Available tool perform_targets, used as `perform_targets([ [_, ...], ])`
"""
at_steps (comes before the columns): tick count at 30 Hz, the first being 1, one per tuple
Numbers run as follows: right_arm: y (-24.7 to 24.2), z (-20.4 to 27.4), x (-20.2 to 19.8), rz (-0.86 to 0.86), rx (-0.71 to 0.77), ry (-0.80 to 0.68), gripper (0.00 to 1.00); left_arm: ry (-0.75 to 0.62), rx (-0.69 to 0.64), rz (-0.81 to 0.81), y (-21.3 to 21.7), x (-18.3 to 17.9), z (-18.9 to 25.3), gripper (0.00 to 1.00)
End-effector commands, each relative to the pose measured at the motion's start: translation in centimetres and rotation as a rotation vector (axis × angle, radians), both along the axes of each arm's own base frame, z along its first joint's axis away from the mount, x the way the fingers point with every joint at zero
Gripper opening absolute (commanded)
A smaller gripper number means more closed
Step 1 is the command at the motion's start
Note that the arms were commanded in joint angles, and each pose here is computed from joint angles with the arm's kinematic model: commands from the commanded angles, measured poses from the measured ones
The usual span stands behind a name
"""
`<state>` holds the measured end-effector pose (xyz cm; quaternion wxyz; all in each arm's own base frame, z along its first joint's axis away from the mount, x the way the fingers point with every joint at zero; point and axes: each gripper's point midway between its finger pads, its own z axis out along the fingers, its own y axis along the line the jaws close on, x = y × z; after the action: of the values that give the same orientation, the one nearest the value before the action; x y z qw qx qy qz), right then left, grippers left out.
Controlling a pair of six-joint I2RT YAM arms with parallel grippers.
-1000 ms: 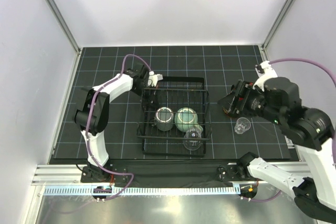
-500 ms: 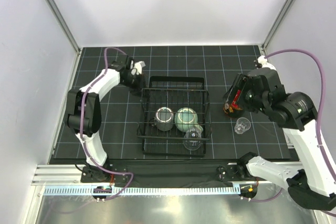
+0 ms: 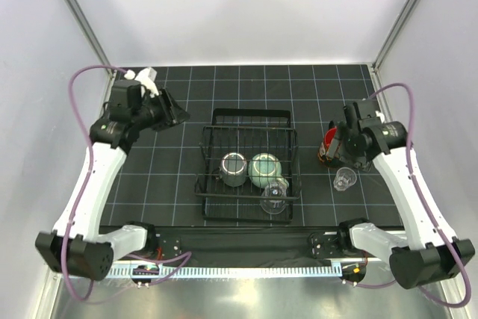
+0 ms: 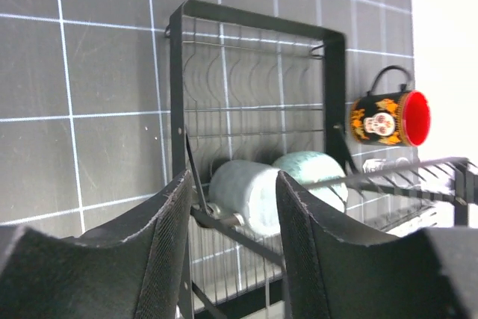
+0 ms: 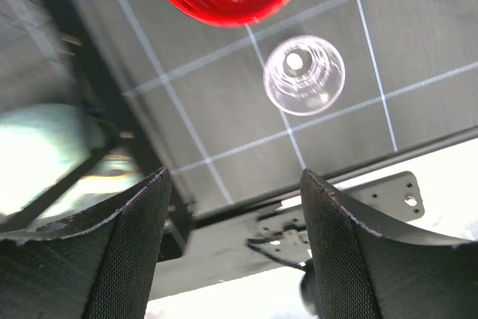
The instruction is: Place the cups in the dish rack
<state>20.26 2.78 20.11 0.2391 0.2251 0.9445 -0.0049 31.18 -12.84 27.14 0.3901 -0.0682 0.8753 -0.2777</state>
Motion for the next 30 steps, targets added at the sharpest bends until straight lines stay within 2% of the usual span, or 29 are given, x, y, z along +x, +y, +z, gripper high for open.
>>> perform_targets([
  [1,-0.2,-3.1,0.2,0.040,-0.028,0.036,0.71,0.023,0.012,0.002,0.7,-2.8,0.4,0.49],
  [8,-0.7,-6.6,1.0,0.060,-0.077,0.080,0.68,-0.005,0.012,-0.037,0.2,-5.6,2.2,0.50],
  [16,-1.6,-8.8,2.8,0.063,-0.142,0.044,0.63,-0.076,-0.141,-0.096,-1.9,-8.4,7.1,0.48],
  [20,-1.8,-9.9,3.3,0.072,-0.162,0.044,0.62,-0.120,-0.201,-0.106,-2.1,-9.8,9.3,0.54],
  [21,-1.9,-10.5,3.5,0.073,-0.164,0.045,0.62,-0.132,-0.212,-0.111,-2.2,-10.2,9.7,0.62],
  [22,-1.8,-10.8,3.5,0.076,-0.161,0.048,0.62,-0.150,-0.223,-0.116,-2.3,-10.4,10.2,0.64],
  [26,-1.3,-12.5,3.3,0.088,-0.142,0.092,0.59,-0.193,-0.248,-0.134,-2.2,-11.8,11.4,0.64],
  [30,-1.3,-12.9,2.9,0.076,-0.137,0.103,0.50,-0.190,-0.254,-0.149,-2.3,-12.6,11.5,0.64],
])
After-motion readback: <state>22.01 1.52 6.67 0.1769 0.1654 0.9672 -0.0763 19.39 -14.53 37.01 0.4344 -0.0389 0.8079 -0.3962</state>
